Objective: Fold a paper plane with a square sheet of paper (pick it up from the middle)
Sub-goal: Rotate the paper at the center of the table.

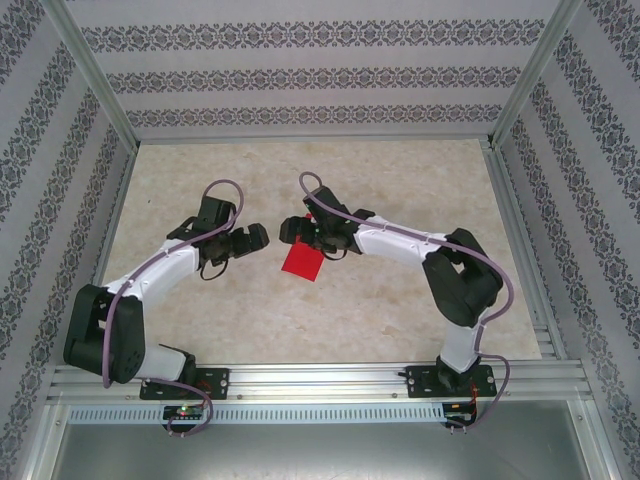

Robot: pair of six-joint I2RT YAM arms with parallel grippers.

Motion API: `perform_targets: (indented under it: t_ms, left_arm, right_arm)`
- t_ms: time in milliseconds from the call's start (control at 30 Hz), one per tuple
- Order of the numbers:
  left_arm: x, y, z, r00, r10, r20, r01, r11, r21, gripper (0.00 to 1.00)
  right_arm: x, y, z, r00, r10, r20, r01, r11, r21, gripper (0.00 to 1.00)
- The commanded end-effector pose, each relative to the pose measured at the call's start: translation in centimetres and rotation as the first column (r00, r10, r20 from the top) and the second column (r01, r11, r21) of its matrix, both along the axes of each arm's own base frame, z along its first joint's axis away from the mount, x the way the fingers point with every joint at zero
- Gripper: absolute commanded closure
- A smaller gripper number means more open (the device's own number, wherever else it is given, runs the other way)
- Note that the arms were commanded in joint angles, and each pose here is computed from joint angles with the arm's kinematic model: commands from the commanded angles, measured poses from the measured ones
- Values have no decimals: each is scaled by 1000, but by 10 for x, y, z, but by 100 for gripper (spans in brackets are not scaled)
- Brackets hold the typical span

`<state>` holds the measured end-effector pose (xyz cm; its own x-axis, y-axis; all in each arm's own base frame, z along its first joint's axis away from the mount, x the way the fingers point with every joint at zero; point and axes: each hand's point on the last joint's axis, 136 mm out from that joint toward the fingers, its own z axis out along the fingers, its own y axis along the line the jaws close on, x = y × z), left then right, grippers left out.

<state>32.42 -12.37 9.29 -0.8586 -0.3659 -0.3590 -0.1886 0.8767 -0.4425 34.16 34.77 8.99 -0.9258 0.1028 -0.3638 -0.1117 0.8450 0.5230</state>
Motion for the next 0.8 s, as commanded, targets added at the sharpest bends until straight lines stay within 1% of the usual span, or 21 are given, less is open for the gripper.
perform_targets:
  t_ms: [0, 133, 267, 467, 633, 767]
  left_arm:
    - [4, -2, 13, 998, 13, 56, -10, 999, -44, 0]
    - [1, -2, 11, 998, 17, 53, -15, 999, -50, 0]
    - [0, -2, 11, 999, 17, 51, -14, 999, -52, 0]
    - [0, -2, 12, 999, 22, 50, -19, 998, -57, 0]
    - [0, -1, 12, 999, 26, 47, -23, 998, -56, 0]
    - [0, -1, 13, 999, 22, 44, -20, 998, -53, 0]
  right_arm:
    - [-3, 21, -2, 998, 59, -18, -59, 998, 26, 17]
    - [-6, 28, -13, 996, 81, -32, -81, 997, 6, 21]
    - [-7, 31, -23, 994, 98, -54, -99, 995, -10, 21]
    - [-12, 34, -41, 987, 124, -99, -127, 992, -26, 25]
    - [-15, 31, -54, 983, 142, -120, -149, 987, -52, 26]
    - [-24, 25, -68, 972, 193, -133, -206, 975, -86, 27]
